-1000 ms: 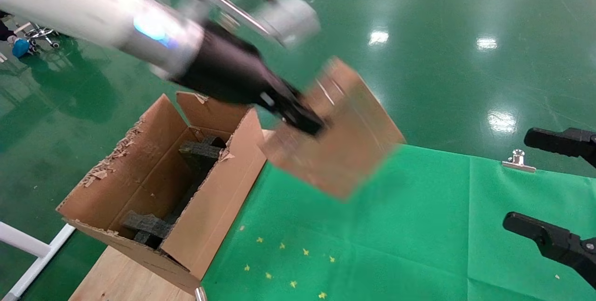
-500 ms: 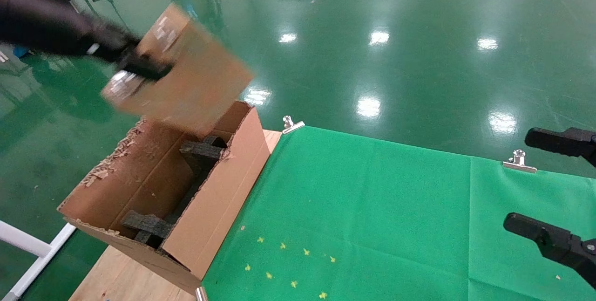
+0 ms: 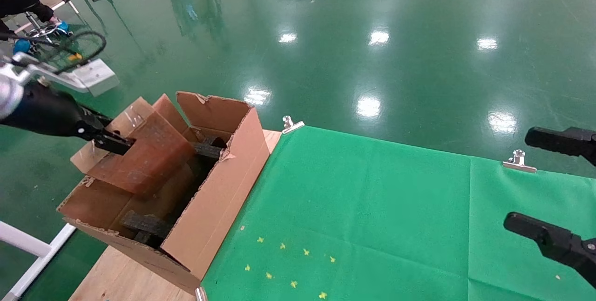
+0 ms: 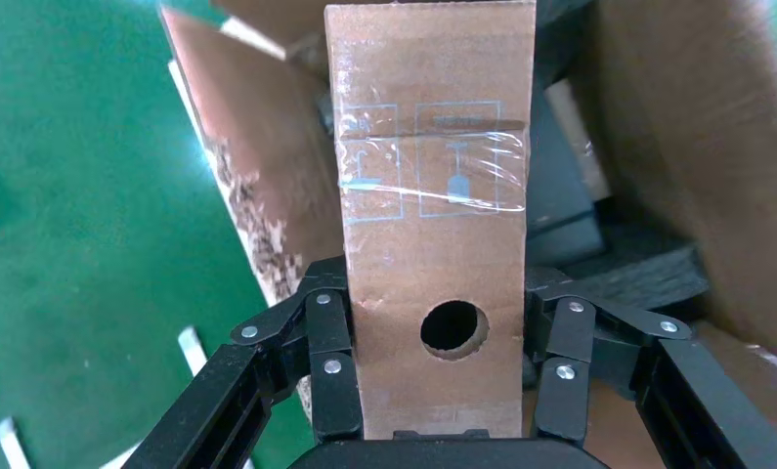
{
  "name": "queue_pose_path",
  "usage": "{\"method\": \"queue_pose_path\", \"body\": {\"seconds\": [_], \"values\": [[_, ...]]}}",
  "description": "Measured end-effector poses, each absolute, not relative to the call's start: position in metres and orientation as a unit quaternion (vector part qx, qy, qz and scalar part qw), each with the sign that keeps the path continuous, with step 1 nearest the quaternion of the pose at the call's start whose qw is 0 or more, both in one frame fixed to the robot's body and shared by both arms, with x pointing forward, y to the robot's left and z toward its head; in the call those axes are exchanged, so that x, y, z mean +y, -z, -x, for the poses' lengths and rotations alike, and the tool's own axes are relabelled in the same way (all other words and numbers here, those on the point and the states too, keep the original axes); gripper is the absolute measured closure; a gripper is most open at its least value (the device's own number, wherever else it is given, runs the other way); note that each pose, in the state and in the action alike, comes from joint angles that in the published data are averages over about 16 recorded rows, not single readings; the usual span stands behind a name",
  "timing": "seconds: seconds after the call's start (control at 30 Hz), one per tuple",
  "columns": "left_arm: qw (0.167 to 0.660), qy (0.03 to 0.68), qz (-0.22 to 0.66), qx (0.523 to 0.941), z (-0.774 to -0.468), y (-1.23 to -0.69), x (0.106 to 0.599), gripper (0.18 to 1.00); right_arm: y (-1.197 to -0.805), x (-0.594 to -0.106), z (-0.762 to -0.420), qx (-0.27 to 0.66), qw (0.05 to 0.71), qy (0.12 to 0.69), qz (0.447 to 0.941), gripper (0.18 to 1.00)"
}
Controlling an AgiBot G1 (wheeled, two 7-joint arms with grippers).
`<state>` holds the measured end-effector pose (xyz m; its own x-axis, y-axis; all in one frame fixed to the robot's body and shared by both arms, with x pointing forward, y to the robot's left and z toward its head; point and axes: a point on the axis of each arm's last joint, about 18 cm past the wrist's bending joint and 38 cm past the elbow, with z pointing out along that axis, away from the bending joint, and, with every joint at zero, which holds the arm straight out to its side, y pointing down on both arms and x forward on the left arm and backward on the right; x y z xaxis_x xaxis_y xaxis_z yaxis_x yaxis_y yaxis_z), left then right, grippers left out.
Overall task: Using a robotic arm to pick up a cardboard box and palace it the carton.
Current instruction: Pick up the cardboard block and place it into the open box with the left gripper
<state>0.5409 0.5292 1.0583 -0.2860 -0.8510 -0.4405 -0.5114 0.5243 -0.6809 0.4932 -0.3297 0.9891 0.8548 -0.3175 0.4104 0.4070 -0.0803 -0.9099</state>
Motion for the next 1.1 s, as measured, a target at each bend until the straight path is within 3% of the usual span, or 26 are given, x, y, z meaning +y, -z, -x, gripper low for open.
{"method": "queue_pose_path", "body": {"seconds": [0.5,1.1], "values": [[0.368,0.178,0.544,0.733,-0.586,-0.990,0.574,0.813,-0.989,-0.330,-0.493,-0.033,0.677,0.267,0.685,0.178],[0.343,0.163,0.622,0.685,-0.610,-0.931,0.584,0.830,-0.989,-0.330,-0.493,-0.033,0.677,0.267,0.685,0.178]]}}
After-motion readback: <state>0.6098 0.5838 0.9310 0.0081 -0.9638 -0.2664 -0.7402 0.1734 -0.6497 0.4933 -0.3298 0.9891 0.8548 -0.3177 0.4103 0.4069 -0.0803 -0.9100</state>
